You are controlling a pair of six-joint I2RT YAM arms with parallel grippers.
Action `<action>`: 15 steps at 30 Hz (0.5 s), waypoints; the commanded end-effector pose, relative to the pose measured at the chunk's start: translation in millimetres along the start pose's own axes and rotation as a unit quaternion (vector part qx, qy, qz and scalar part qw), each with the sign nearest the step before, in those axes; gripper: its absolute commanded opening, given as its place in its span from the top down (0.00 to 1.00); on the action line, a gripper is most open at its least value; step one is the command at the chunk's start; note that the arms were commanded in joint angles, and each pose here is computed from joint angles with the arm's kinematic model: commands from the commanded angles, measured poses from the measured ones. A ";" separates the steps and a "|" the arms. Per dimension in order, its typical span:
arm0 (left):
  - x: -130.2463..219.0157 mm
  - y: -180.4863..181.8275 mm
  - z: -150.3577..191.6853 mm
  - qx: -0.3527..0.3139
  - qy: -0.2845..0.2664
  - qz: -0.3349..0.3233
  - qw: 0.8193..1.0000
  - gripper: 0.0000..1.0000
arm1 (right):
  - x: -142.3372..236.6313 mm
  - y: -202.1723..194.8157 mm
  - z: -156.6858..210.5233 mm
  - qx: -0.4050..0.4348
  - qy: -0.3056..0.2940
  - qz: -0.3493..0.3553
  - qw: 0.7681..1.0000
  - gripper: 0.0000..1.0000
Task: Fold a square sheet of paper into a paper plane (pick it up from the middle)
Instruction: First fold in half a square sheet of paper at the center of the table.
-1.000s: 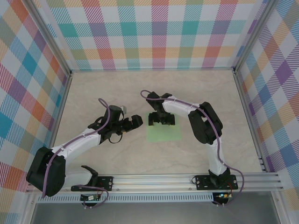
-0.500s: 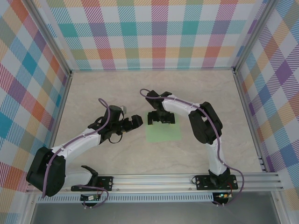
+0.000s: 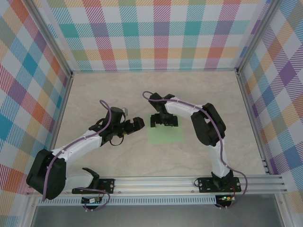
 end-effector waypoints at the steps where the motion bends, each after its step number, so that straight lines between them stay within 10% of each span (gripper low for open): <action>1: 5.5 -1.7 -2.1 -0.009 -0.007 0.000 1.000 0.00 | -35.5 -11.8 13.4 -0.006 0.049 0.028 0.998 0.02; 15: 6.0 -1.2 -1.6 -0.007 -0.008 -0.002 1.000 0.00 | 7.8 -2.4 1.4 0.002 0.011 -0.004 1.000 0.33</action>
Point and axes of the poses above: each hand's point on the last joint's axis, 136 mm out from that joint toward the fingers, its own x axis back along the fingers, its own y axis along the line the jaws close on, z = x × y, the point moved 10 cm from there along x, back along the fingers, and after that the axes turned 14 degrees about -x, right-handed, at the moved point
